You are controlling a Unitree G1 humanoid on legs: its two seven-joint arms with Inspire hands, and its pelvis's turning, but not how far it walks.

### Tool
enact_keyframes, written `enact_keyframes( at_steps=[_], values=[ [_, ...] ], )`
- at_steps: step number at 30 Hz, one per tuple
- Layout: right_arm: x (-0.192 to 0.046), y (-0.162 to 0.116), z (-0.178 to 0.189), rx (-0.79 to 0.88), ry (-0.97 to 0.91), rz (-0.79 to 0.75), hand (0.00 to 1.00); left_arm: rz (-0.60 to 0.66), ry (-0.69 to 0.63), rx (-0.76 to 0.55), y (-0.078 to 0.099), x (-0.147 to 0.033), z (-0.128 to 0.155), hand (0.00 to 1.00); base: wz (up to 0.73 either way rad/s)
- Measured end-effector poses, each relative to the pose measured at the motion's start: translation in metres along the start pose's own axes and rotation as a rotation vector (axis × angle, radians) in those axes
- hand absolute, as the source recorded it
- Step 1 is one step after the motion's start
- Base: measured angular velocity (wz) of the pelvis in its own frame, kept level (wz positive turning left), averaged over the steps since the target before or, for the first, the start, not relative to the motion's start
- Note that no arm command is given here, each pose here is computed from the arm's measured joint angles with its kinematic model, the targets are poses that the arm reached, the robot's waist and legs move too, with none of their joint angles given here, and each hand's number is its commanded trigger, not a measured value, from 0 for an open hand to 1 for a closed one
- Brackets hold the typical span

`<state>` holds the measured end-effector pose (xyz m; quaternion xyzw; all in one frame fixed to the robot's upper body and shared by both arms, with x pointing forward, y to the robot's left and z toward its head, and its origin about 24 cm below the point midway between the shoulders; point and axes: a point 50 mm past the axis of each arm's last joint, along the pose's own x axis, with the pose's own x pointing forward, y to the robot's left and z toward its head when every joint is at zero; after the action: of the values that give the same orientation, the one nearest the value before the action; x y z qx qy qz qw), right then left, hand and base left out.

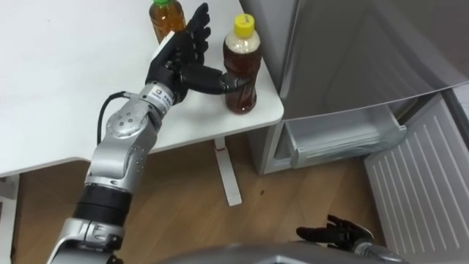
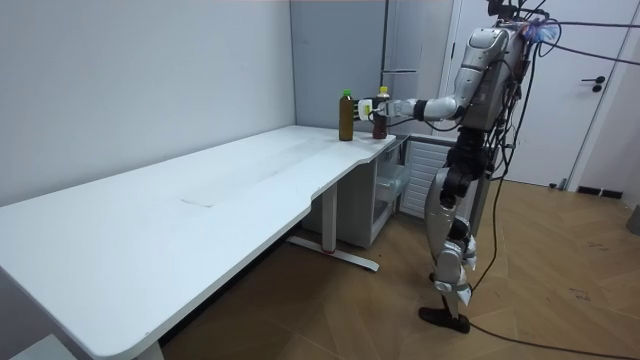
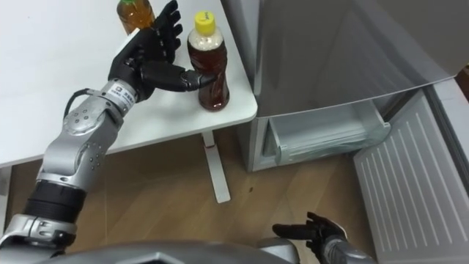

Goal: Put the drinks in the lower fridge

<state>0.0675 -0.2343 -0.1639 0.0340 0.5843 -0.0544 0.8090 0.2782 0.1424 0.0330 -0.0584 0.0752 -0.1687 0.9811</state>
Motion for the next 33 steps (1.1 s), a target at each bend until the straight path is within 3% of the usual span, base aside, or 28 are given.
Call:
enact_keyframes(
  at_steps=[15, 16, 18, 33],
  values=[
    [0.001, 0.0, 0.006, 0.0, -0.011, -0.004, 0.0, -0.034, -0.023, 0.001, -0.009, 0.007, 0.007, 0.0, 0.0],
    [0.001, 0.0, 0.006, 0.0, -0.012, -0.004, 0.0, -0.038, -0.021, 0.002, -0.01, 0.008, 0.006, 0.11, 0.0],
    [0.001, 0.0, 0.008, -0.001, -0.017, -0.002, 0.0, -0.038, -0.022, 0.001, -0.01, 0.008, 0.007, 1.0, 0.0],
    [0.001, -0.001, 0.011, -0.002, -0.026, -0.003, 0.0, -0.061, -0.011, 0.008, -0.015, 0.01, 0.004, 1.0, 0.0]
  ],
)
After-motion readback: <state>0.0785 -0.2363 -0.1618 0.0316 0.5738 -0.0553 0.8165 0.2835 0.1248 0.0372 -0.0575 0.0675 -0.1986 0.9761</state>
